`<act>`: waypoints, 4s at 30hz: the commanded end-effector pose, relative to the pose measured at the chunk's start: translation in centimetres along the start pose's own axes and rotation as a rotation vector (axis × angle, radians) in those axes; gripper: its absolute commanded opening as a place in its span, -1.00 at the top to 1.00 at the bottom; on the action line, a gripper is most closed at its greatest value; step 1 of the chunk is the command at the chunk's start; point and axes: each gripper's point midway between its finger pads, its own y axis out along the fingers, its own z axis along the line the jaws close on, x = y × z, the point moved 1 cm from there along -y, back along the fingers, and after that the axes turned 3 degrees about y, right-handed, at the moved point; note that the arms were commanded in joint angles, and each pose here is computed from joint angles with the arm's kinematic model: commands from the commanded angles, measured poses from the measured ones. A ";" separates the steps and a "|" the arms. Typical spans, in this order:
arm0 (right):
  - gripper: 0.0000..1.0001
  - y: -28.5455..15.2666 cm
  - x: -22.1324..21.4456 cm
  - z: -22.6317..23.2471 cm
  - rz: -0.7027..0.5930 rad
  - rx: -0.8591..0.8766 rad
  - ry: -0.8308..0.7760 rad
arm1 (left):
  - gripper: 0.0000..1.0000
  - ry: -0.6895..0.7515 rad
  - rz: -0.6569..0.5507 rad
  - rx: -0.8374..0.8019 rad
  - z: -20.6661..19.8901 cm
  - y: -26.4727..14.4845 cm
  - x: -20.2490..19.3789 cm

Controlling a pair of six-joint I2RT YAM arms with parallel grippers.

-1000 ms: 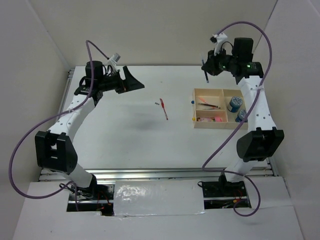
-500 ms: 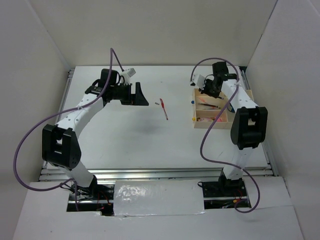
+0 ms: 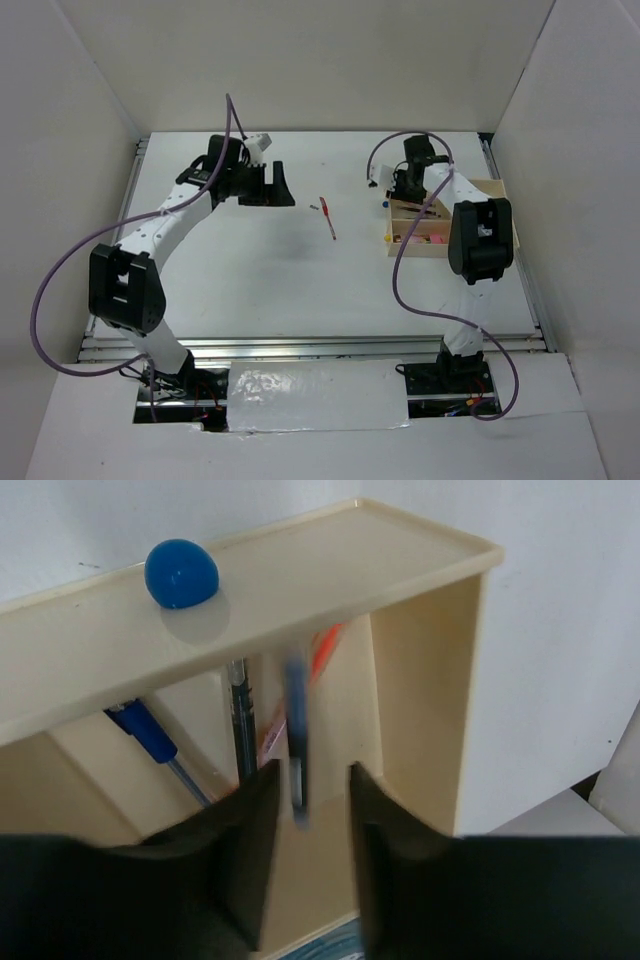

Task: Sort the stationery into containers
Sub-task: Place the pen in the storage box, then pick up the pen from the center of the board, then place the pen in the storage box.

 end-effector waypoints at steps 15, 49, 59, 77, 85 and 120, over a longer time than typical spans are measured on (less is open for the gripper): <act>-0.09 -13.3 7.9 -6.6 -0.295 -0.230 0.451 | -0.99 -0.198 -0.114 0.268 5.7 -0.7 3.2; 0.04 2.3 24.2 8.3 -0.242 0.278 0.895 | -0.96 -0.302 -0.143 0.158 8.0 -3.6 1.6; 0.11 4.0 22.5 11.0 -0.159 0.331 0.892 | -0.94 -0.316 -0.121 0.161 8.4 -2.9 0.9; 0.40 5.6 20.6 12.6 -0.039 0.277 0.865 | -0.93 -0.327 -0.118 0.156 8.5 -2.8 0.5; 0.50 5.4 20.3 13.7 0.038 0.248 0.808 | -0.92 -0.334 -0.109 0.153 8.5 -2.7 0.3; 1.00 -11.8 -0.7 -1.3 -0.258 -0.100 0.114 | -0.94 -0.153 -0.164 -0.052 3.1 -3.2 1.1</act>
